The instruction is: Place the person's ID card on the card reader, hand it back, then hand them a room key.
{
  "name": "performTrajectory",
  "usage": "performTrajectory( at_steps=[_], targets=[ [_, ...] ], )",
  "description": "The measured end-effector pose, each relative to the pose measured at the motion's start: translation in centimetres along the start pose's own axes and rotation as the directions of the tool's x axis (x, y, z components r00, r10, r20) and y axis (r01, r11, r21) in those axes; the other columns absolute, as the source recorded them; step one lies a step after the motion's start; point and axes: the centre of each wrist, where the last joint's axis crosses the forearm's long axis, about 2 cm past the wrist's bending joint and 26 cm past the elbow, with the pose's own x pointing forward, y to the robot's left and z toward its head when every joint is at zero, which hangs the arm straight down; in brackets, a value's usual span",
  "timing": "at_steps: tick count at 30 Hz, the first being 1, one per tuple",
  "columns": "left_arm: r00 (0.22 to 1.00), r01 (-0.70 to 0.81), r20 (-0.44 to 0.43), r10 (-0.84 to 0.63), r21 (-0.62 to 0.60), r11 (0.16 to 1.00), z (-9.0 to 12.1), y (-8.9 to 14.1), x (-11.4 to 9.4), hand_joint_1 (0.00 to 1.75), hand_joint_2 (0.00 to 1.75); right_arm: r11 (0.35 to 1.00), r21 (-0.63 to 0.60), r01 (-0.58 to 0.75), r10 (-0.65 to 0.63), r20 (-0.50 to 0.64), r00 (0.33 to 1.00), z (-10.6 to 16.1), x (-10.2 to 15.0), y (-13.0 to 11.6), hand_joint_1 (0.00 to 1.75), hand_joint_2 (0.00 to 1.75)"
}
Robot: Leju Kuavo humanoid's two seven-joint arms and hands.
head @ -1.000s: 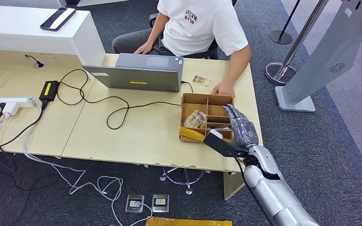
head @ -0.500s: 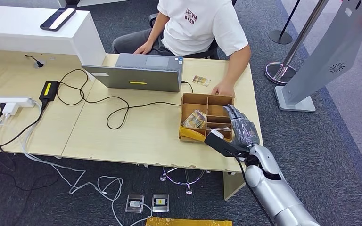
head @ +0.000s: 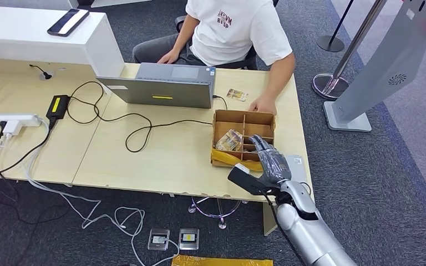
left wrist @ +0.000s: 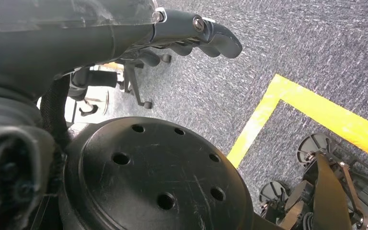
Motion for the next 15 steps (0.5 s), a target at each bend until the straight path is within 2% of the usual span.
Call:
performTrajectory(
  at_steps=[15],
  targets=[
    [1.0,-0.013,0.006,0.013,-0.002,1.0,0.03,-0.04,0.0,0.0,0.0,1.0,0.017,0.01,-0.01,0.014,1.0,-0.14,1.19,0.48,0.0,1.75]
  ],
)
